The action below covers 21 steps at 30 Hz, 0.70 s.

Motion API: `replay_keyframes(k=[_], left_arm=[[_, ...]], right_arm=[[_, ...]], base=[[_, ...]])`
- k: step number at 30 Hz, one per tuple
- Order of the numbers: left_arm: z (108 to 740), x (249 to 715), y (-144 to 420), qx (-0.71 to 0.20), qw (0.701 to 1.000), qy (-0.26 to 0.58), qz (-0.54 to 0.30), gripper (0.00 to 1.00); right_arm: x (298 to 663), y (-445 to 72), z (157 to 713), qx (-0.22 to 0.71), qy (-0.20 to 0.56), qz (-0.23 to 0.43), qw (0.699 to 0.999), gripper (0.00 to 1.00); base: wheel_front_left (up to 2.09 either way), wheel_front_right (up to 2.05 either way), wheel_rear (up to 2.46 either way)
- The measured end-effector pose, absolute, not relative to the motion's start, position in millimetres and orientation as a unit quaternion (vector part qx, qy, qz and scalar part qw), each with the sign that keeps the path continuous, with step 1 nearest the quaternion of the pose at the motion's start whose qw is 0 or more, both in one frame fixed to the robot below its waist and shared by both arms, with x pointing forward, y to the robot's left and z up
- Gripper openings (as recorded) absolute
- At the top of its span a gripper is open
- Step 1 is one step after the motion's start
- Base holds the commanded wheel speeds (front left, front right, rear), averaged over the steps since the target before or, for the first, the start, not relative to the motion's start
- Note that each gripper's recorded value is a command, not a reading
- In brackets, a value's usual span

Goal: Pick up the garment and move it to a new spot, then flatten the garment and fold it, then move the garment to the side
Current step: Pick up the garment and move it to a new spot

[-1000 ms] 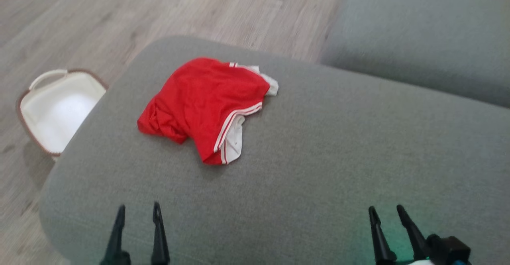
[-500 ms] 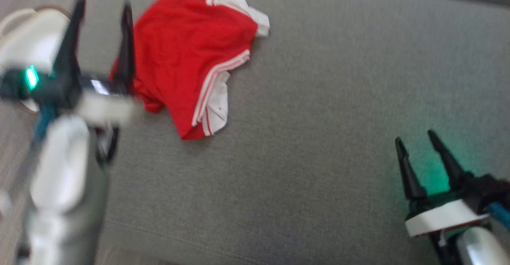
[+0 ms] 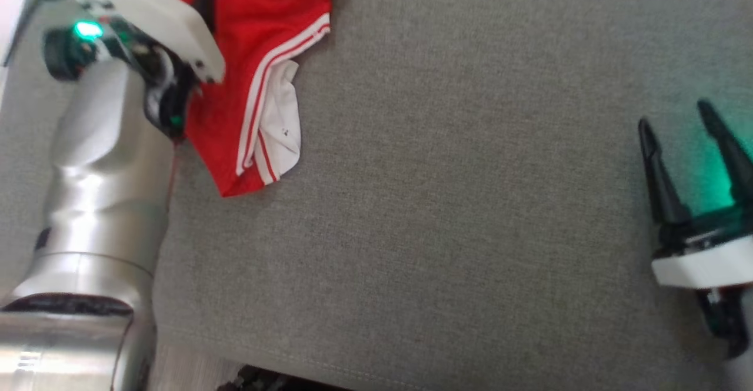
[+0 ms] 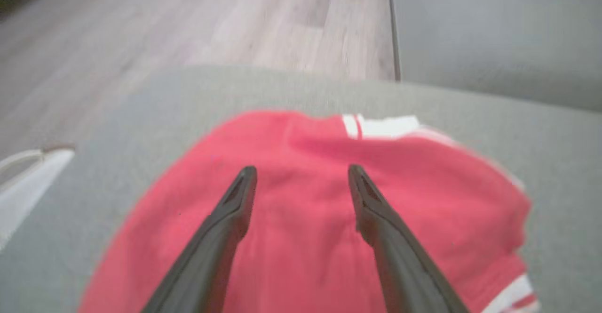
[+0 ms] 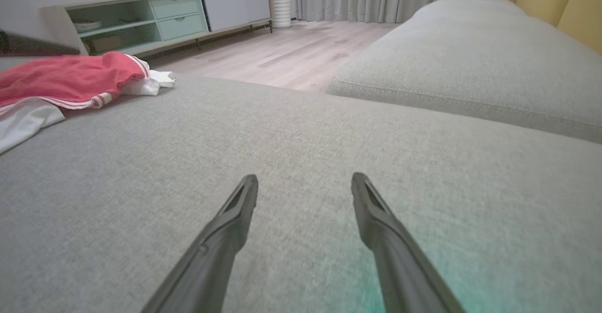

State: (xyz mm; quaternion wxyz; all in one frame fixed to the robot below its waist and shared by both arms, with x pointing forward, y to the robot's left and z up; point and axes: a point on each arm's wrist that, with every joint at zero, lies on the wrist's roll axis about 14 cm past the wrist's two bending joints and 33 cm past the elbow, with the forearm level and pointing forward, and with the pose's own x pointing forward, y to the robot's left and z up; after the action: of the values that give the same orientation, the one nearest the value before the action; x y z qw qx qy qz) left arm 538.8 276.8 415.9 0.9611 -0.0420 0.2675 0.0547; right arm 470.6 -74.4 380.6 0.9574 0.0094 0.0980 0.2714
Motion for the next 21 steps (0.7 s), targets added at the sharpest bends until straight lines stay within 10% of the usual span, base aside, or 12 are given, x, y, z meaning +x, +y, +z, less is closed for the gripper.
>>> replay_keyframes(k=[5,7,21], left_arm=[[353,514,264,-0.072,0.926,0.366,0.055,1.00],[350,518,260,-0.080,0.921,0.379,0.049,0.00],[461,559,254,-0.019,0.985,0.170,-0.006,0.00]], right_arm=[[485,-70,382,0.009,0.088,0.279,0.956,1.00],[488,-70,381,0.008,0.087,0.280,0.956,1.00],[474,-74,410,0.023,0.057,0.253,0.966,1.00]], base=[[0.00,0.00,0.00],[0.00,0.00,0.00],[0.00,0.00,0.00]])
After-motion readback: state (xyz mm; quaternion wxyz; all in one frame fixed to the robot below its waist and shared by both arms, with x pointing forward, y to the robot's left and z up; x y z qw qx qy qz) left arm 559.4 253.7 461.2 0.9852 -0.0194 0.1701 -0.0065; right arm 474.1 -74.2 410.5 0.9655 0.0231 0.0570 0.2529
